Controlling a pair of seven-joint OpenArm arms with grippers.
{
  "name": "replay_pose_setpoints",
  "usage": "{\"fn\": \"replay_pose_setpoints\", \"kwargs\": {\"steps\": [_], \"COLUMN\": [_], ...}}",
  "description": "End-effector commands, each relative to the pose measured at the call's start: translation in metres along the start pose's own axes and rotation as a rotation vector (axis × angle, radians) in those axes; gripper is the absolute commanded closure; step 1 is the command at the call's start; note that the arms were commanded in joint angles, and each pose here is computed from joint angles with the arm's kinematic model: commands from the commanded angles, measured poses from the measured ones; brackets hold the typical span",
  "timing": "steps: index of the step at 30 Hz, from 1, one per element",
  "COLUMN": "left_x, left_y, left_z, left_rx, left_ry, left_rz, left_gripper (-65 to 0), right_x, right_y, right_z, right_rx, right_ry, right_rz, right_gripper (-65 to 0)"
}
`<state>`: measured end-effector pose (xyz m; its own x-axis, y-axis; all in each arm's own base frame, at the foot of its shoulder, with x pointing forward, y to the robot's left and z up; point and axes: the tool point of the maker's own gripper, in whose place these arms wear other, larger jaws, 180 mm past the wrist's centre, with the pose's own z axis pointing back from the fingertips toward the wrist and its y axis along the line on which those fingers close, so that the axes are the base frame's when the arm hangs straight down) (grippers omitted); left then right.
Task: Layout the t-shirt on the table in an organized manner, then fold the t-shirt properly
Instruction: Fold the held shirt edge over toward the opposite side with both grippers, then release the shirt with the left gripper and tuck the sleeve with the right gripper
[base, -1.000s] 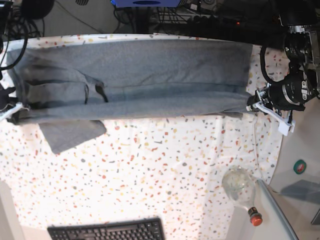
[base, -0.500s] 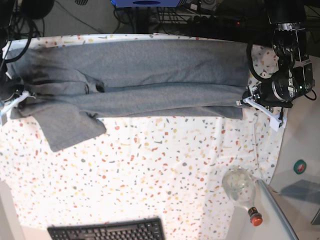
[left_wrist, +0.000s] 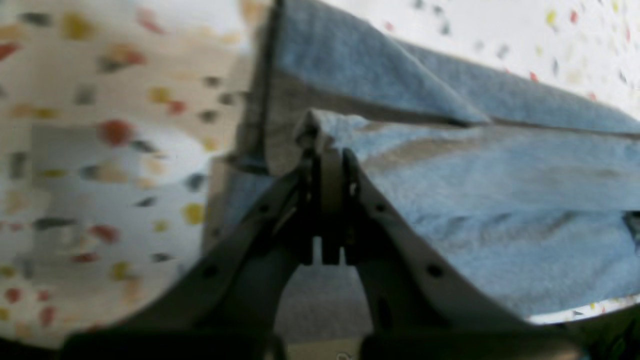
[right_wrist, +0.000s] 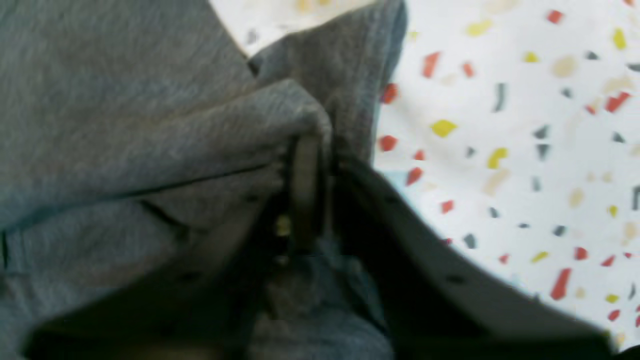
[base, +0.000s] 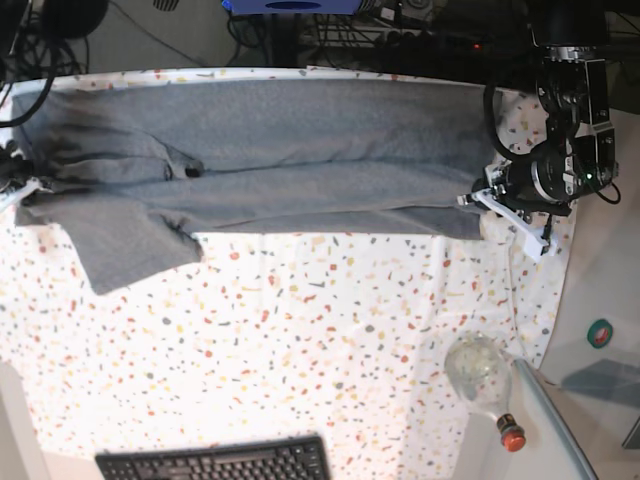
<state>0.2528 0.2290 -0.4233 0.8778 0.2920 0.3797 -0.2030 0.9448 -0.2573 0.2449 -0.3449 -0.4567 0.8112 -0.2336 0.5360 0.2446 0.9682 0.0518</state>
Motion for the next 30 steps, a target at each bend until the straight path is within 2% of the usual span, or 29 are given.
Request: {"fn": "replay_pose_setpoints", "kwargs": {"steps": [1,5,7,9,11,13,15,18,19,21,23,25,28,29,30], "left_x": [0.016,0.025,0.032,0.041,0.049,0.056,0.052,0.043,0.035,0.022,0.008,-0.005,-0.02,-0.025,-0.03], "left_y": [0.003,0.013,0.027,0.045,0.065,0.084,0.104,0.132,0.142,0.158,0.172,0.186,0.202,0.208,0.213], "left_z": [0.007,0.014,0.021,0.032,0.045,0.062,0.077,0.1,0.106,0.118,0.131,0.143,0.157,0.159,0.159], "left_rx": [0.007,0.023,0.043,0.065,0.092,0.124,0.155,0.188,0.199,0.23,0.261,0.292,0.333,0.341,0.344], "left_ry": [-0.044,-0.078,-0.113,-0.157,-0.207,-0.262,-0.294,-0.331,-0.327,-0.323,-0.315,-0.308,-0.301,-0.3,-0.295], "left_rz": [-0.008,0.022,0.066,0.119,0.179,0.228,0.237,0.191,0.171,0.142,0.115,0.108,0.126,0.144,0.164], "left_gripper": [-2.8,-29.9,-43.4,-53.8,-58.9,-59.2,-59.2,-59.2,-59.1,-58.1,-50.8,-35.7,-6.6,0.0,0.0], "right_x": [0.024,0.039,0.053,0.064,0.072,0.084,0.09,0.105,0.108,0.116,0.122,0.122,0.11,0.108,0.108], "right_y": [-0.007,-0.015,-0.006,0.011,0.026,0.043,0.061,0.082,0.083,0.092,0.094,0.09,0.088,0.087,0.088], "right_z": [0.008,0.03,0.045,0.051,0.049,0.042,0.023,-0.012,-0.022,-0.038,-0.053,-0.068,-0.084,-0.086,-0.086], "right_rx": [-0.013,-0.038,-0.036,-0.011,0.017,0.054,0.098,0.149,0.153,0.168,0.166,0.139,0.111,0.109,0.11], "right_ry": [-0.07,-0.173,-0.241,-0.275,-0.286,-0.294,-0.263,-0.198,-0.172,-0.133,-0.123,-0.11,-0.073,-0.071,-0.081], "right_rz": [-0.007,-0.07,-0.057,-0.027,0.0,0.02,0.02,-0.004,-0.007,-0.005,-0.007,0.021,0.054,0.054,0.06], "right_gripper": [-15.0,-18.2,-18.3,-18.3,-18.3,-19.4,-25.1,-37.7,-39.8,-39.8,-39.8,-39.9,-39.8,-39.8,-39.8]}}
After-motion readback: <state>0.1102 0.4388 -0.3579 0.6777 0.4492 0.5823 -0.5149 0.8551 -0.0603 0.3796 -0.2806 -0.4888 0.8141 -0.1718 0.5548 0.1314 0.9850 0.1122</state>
